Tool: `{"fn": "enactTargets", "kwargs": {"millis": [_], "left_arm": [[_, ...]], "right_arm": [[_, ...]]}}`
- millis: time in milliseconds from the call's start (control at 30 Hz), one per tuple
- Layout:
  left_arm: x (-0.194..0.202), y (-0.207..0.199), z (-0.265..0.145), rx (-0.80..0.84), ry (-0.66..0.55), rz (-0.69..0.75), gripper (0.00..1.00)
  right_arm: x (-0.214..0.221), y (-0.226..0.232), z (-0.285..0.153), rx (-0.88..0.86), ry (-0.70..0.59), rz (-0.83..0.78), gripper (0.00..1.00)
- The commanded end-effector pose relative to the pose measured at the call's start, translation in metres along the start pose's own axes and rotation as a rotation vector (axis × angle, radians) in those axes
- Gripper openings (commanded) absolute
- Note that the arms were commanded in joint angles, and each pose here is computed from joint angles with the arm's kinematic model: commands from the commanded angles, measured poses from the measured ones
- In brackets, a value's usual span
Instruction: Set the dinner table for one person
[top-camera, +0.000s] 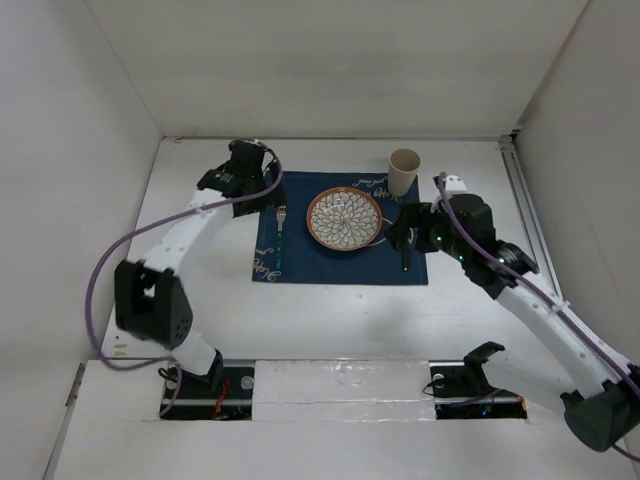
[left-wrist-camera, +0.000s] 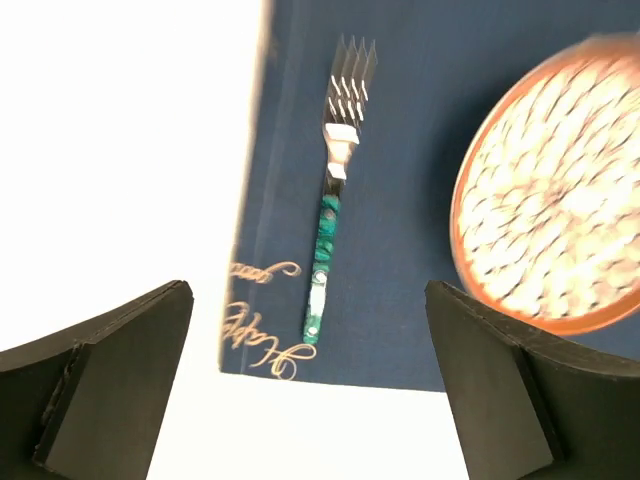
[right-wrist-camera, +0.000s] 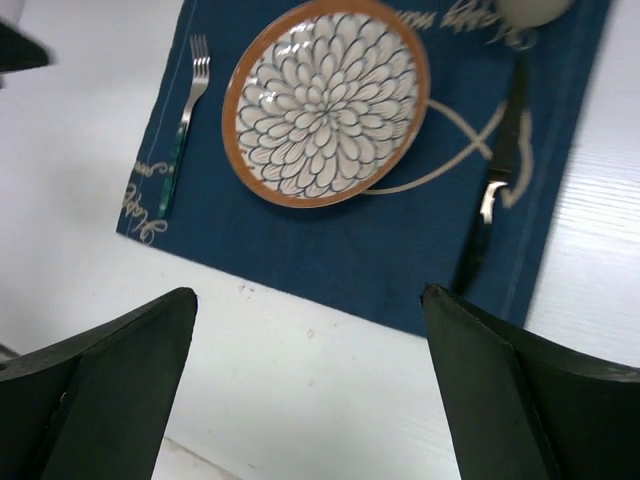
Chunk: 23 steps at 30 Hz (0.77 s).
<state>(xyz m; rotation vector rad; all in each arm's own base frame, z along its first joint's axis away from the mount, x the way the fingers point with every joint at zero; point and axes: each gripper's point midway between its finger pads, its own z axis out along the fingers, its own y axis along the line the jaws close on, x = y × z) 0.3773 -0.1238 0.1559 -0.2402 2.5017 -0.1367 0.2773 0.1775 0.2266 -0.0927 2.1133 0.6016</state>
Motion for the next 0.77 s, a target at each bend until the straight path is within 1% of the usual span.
{"fn": "enactTargets", "kwargs": {"millis": [0,67,100,133,167,200,233,300,333,433,467,500,533,567,733], "left_arm": [[-0.040,0.040,-0.073,-0.130,-0.281,-0.134,1.00],[-0.045,0.056,-0.102,-0.158,-0.370,-0.184,1.00],[-0.052,0.069,-0.137,-0.161,-0.473,-0.232,1.00],[-0.058,0.080,-0.156,-0.163,-0.529,-0.278,1.00],[-0.055,0.091,-0.169,-0.172,-0.558,-0.298,1.00],[-0.051,0.102,-0.183,-0.187,-0.580,-0.314,1.00],[-0.049,0.116,-0.214,-0.195,-0.664,-0.379,1.00],[-0.040,0.129,-0.243,-0.197,-0.710,-0.402,1.00],[-0.034,0.140,-0.266,-0.190,-0.766,-0.447,1.00],[-0.020,0.153,-0.298,-0.178,-0.802,-0.475,1.00],[-0.014,0.161,-0.311,-0.191,-0.827,-0.490,1.00],[-0.006,0.170,-0.324,-0.198,-0.844,-0.511,1.00],[-0.005,0.171,-0.326,-0.200,-0.840,-0.509,1.00],[0.000,0.176,-0.336,-0.197,-0.865,-0.524,1.00],[0.010,0.184,-0.349,-0.175,-0.899,-0.562,1.00]], "right_arm": [[-0.046,-0.012,-0.063,0.132,-0.168,0.039,1.00],[-0.062,-0.023,-0.095,0.204,-0.251,0.058,1.00],[-0.071,-0.024,-0.127,0.218,-0.300,0.065,1.00],[-0.076,-0.027,-0.143,0.238,-0.329,0.070,1.00],[-0.080,-0.035,-0.158,0.277,-0.360,0.079,1.00],[-0.090,-0.033,-0.183,0.276,-0.411,0.081,1.00],[-0.082,-0.040,-0.194,0.311,-0.384,0.066,1.00],[-0.081,-0.050,-0.214,0.364,-0.394,0.069,1.00],[-0.076,-0.053,-0.229,0.378,-0.394,0.069,1.00],[-0.072,-0.059,-0.254,0.394,-0.427,0.077,1.00],[-0.066,-0.064,-0.258,0.415,-0.412,0.073,1.00],[-0.065,-0.066,-0.269,0.417,-0.431,0.078,1.00],[-0.065,-0.066,-0.269,0.417,-0.432,0.078,1.00],[-0.065,-0.067,-0.276,0.421,-0.445,0.082,1.00],[-0.069,-0.063,-0.281,0.389,-0.466,0.083,1.00]]}}
